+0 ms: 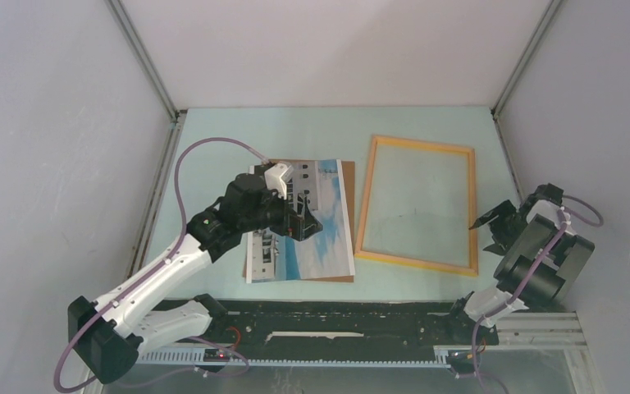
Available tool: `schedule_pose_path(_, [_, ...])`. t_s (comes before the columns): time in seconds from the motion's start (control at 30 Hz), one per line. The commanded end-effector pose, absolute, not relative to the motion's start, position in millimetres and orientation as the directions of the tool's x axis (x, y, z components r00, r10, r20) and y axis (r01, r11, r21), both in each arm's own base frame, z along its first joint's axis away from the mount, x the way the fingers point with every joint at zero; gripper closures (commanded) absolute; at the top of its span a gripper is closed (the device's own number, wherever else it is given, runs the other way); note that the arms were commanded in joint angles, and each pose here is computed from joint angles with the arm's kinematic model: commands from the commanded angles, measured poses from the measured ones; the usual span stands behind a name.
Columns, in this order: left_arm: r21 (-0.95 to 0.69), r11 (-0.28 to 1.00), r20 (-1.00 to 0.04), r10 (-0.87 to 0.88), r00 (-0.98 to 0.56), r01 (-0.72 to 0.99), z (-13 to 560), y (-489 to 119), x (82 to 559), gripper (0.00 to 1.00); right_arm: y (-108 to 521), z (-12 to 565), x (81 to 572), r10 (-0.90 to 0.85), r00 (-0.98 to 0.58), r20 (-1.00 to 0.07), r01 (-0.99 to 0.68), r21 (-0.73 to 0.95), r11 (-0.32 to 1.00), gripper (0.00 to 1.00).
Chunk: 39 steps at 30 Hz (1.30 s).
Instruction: Put the photo into the frame
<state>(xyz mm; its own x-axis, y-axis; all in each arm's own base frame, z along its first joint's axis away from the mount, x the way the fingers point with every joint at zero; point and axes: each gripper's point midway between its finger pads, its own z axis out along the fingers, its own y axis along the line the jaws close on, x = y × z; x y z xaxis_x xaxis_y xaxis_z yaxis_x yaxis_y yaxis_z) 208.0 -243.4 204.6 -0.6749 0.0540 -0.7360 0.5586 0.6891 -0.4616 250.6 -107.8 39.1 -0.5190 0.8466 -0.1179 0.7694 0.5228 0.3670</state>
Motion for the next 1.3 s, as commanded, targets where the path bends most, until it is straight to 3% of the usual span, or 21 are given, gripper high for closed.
schedule_pose_path(0.0, [-0.435,0.681,-0.770,0.056,-0.635,0.588,214.8,-243.8,209.7,0.00,-109.5,31.1,245.8,0.845,-0.521,-0.117,0.774,0.352,0.526,0.25])
schedule_pose_path(0.8, [-0.450,0.682,-0.753,0.058,-0.656,0.577,209.8,-244.3,213.7,0.00,-54.1,87.9,260.8,0.811,-0.575,-0.110,0.616,0.595,0.517,0.39])
schedule_pose_path(1.27, [-0.481,0.662,-0.732,0.057,-0.679,0.575,205.8,-251.1,212.5,0.00,-24.8,113.9,259.8,0.773,-0.630,-0.072,0.519,0.701,0.488,0.57])
